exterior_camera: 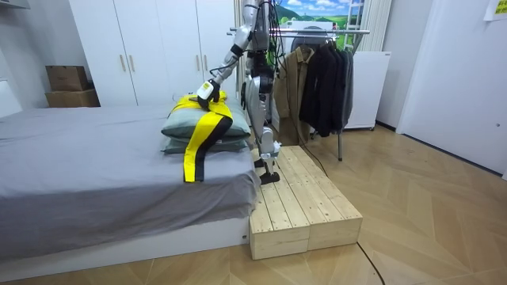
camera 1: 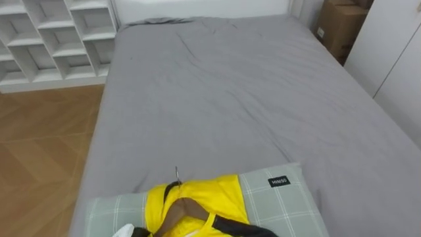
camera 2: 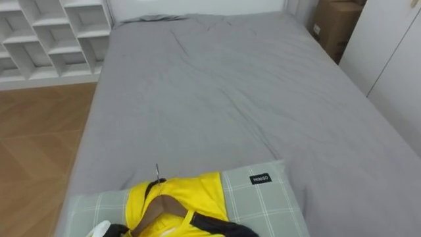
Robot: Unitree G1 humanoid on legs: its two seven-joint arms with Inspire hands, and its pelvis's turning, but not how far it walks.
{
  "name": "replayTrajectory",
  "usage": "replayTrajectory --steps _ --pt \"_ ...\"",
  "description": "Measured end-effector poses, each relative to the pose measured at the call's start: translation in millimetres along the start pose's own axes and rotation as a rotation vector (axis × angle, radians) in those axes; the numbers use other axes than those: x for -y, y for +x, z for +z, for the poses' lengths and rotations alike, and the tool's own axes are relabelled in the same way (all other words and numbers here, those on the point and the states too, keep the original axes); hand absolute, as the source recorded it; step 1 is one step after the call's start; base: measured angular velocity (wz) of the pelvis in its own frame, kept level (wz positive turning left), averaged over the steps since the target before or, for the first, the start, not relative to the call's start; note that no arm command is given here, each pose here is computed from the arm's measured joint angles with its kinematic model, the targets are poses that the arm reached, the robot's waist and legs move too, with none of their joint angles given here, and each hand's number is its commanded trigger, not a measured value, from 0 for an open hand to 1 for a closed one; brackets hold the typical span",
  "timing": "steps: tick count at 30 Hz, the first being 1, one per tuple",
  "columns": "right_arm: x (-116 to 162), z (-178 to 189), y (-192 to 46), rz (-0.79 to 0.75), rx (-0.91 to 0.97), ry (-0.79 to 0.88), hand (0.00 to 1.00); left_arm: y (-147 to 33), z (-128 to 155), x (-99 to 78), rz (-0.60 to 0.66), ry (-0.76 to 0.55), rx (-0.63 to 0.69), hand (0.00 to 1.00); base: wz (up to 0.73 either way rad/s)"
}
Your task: Hang clothes
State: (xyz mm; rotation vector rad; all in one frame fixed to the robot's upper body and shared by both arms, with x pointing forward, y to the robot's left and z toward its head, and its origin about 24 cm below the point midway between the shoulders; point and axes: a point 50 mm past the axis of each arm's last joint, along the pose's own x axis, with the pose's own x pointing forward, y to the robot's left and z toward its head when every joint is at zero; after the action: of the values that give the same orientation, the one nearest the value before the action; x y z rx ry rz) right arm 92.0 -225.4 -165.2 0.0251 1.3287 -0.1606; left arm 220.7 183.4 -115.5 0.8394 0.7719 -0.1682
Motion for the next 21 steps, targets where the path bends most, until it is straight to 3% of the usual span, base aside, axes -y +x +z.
replayTrajectory --steps 4,21 --pt "-1 -2 0 0.002 -0.002 0.035 0.0 -3.2 -4 11.8 -0.032 -0.008 -0.019 1.0 0.0" --pt "-2 -1 0 0.006 0.008 0.036 0.0 -4.2 -7 15.2 -0.05 -0.013 -0.03 1.0 0.0"
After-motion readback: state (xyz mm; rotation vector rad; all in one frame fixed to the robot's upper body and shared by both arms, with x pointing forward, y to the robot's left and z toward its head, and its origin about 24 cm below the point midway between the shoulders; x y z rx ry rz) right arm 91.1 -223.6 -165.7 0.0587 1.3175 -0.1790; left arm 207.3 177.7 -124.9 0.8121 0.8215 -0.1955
